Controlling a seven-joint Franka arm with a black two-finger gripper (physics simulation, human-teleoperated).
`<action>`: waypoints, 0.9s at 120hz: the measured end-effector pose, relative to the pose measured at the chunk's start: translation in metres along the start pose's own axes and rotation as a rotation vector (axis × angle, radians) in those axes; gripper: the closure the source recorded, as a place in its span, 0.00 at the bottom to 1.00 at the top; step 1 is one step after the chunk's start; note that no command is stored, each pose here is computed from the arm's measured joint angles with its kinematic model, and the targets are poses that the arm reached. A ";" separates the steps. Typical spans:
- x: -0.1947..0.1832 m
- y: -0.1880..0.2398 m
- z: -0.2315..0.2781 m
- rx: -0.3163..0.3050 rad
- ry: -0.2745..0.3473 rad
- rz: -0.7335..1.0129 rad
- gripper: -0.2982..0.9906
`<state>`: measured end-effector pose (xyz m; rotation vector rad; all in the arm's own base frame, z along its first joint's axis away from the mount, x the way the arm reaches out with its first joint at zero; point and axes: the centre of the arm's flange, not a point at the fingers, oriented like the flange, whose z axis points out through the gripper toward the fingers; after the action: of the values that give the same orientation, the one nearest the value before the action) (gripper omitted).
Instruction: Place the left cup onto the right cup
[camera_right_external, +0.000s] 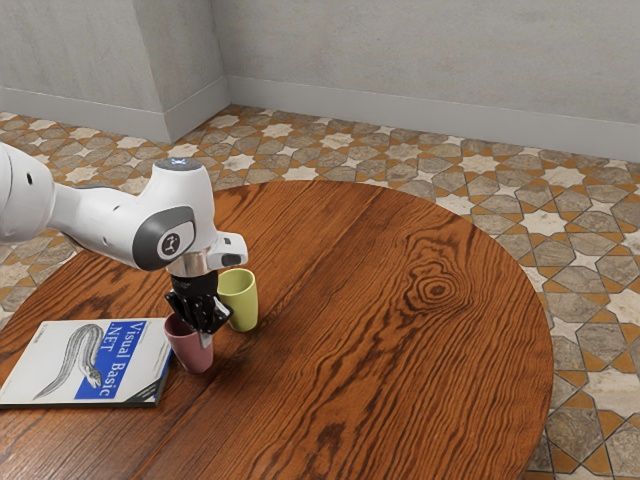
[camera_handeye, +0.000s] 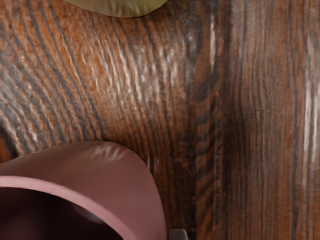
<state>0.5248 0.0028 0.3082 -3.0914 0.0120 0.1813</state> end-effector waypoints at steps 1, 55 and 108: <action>0.000 0.000 0.000 0.000 0.000 0.000 0.83; 0.022 0.000 -0.065 0.072 0.030 0.039 0.84; 0.045 0.000 -0.150 0.114 0.114 0.045 0.84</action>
<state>0.5866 -0.0044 0.4523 -2.9846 0.0929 0.0061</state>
